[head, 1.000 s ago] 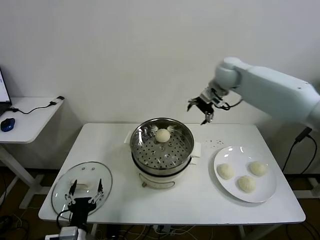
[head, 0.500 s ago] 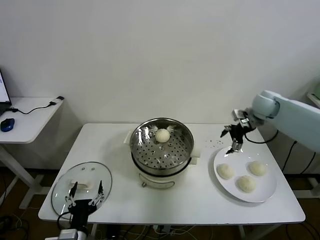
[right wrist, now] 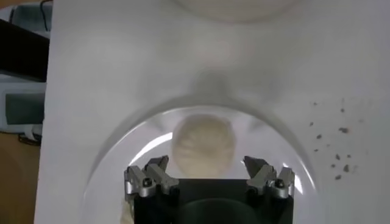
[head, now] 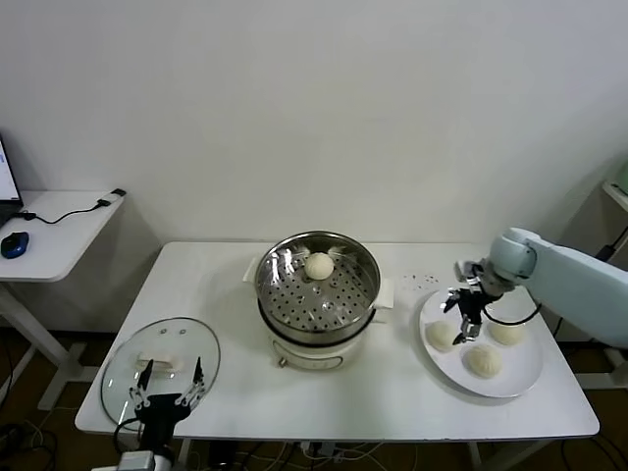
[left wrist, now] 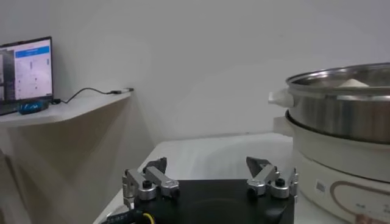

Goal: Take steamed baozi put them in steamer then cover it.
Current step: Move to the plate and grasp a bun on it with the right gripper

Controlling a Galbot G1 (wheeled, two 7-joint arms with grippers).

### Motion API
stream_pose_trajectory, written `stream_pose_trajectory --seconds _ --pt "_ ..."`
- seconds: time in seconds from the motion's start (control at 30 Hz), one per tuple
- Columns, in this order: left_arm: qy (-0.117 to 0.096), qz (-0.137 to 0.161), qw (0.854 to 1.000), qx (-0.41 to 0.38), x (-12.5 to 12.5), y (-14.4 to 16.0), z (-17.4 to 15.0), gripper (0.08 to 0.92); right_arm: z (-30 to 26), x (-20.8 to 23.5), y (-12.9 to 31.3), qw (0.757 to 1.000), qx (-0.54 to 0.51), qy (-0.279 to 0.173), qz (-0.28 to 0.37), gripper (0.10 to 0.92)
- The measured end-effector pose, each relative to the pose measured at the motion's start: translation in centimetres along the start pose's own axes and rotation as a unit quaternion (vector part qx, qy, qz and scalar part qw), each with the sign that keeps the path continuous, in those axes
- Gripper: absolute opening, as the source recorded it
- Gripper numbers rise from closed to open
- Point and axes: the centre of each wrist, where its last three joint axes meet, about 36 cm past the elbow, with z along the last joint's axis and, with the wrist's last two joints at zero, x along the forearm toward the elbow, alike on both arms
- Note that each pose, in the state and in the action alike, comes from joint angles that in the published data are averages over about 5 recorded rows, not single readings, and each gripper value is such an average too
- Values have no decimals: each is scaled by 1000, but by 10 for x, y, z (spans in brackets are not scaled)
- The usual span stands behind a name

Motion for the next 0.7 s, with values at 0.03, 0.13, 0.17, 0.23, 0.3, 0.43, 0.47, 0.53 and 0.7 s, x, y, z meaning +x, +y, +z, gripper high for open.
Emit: stream_pose_trajectory --seconds 0.03,0.13,0.17,0.23,0.3,0.43,0.47,0.53,0.7 --pt "0 0 1000 0 0 0 1 823 0 -4 0 1000 0 1 0 823" --pt "1 0 1000 -2 0 0 2 823 -2 -13 -1 1000 0 2 -2 823" --pt "1 0 1000 -2 0 0 3 823 -2 -15 -1 1000 0 2 -2 823" --pt "2 0 1000 -3 0 0 4 823 -3 -19 -2 1000 0 1 -2 820" --pt "3 0 1000 -3 0 0 4 823 -4 -21 -3 1000 0 1 -1 808" --pt "2 0 1000 -5 0 0 5 823 -6 -24 -4 1000 1 -1 -1 748" --pt "2 0 1000 -5 0 0 4 823 -6 -24 -5 1000 1 -1 -1 736" --pt "2 1 1000 -5 0 -1 4 823 -6 -24 -5 1000 1 -2 0 718" --pt "2 1 1000 -6 1 -1 5 823 -5 -22 -6 1000 -1 -5 2 698"
